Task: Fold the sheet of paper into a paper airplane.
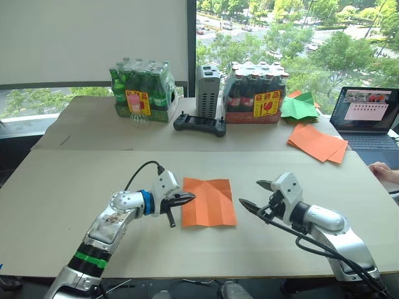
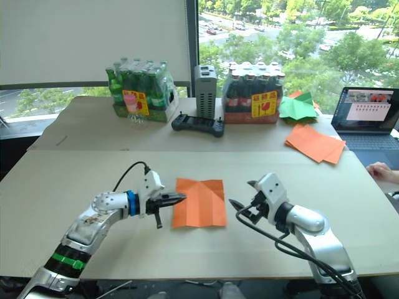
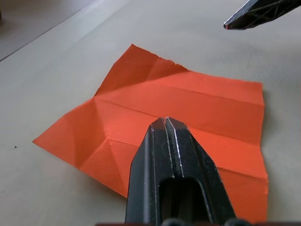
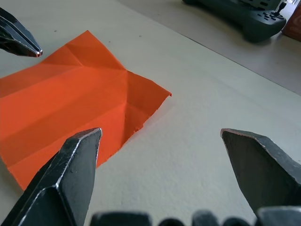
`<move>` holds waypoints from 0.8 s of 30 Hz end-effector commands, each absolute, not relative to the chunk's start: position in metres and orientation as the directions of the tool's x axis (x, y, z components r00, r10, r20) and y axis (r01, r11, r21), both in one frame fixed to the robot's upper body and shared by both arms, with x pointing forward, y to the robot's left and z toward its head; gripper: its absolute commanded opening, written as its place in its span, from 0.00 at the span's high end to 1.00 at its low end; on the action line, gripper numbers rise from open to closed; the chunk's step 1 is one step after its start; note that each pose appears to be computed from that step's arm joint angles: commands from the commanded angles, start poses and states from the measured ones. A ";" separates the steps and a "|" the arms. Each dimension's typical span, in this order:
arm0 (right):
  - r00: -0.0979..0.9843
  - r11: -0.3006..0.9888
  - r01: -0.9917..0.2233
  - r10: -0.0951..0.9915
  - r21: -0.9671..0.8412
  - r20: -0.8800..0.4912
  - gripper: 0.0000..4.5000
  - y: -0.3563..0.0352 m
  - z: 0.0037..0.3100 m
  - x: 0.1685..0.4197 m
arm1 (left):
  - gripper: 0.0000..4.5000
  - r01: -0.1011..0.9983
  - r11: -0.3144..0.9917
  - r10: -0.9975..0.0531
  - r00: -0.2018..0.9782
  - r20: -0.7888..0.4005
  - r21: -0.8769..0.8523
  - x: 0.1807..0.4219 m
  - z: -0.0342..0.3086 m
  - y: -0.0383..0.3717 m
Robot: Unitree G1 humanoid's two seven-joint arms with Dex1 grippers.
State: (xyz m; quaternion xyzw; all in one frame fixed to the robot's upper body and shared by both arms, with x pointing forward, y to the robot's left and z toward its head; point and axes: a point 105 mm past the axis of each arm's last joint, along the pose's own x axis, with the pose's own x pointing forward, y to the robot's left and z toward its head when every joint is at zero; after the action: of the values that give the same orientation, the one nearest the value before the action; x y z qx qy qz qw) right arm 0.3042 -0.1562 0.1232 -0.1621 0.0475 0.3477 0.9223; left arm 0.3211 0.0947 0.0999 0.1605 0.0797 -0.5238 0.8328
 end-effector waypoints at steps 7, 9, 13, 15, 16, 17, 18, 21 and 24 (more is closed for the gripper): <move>0.758 0.688 -0.648 0.624 -0.326 -0.190 0.00 -0.160 0.137 0.306 | 0.99 0.911 0.337 -0.772 0.412 -0.484 0.238 0.325 0.060 0.101; 0.753 0.680 -0.655 0.624 -0.330 -0.207 0.00 -0.161 0.136 0.306 | 0.99 0.916 0.317 -0.761 0.400 -0.511 0.244 0.324 0.053 0.101; 0.737 0.663 -0.674 0.632 -0.326 -0.240 0.00 -0.161 0.134 0.306 | 0.99 0.922 0.301 -0.762 0.386 -0.520 0.243 0.323 0.049 0.100; 0.736 0.659 -0.677 0.605 -0.328 -0.303 0.12 -0.165 0.123 0.309 | 1.00 0.924 0.295 -0.764 0.381 -0.520 0.244 0.322 0.048 0.099; 0.741 0.664 -0.671 0.584 -0.330 -0.331 0.18 -0.169 0.118 0.311 | 1.00 0.924 0.293 -0.764 0.381 -0.521 0.245 0.322 0.048 0.099; 0.735 0.659 -0.676 0.572 -0.329 -0.365 0.26 -0.171 0.111 0.312 | 1.00 0.924 0.293 -0.765 0.381 -0.520 0.245 0.322 0.048 0.099; 0.726 0.646 -0.685 0.570 -0.337 -0.384 0.34 -0.172 0.106 0.311 | 1.00 0.925 0.292 -0.766 0.379 -0.519 0.244 0.321 0.048 0.098; 0.715 0.622 -0.697 0.571 -0.357 -0.403 0.58 -0.171 0.100 0.311 | 1.00 0.925 0.292 -0.767 0.379 -0.518 0.243 0.321 0.048 0.098; 0.696 0.602 -0.717 0.592 -0.351 -0.406 0.81 -0.165 0.098 0.310 | 1.00 0.924 0.294 -0.767 0.380 -0.517 0.243 0.321 0.048 0.097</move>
State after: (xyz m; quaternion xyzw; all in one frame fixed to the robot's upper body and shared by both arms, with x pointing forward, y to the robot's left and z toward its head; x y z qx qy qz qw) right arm 0.3085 -0.1705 0.0862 -0.2377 0.1536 0.3601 0.8889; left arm 0.3282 0.0926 0.0727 0.2528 0.1070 -0.5331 0.8003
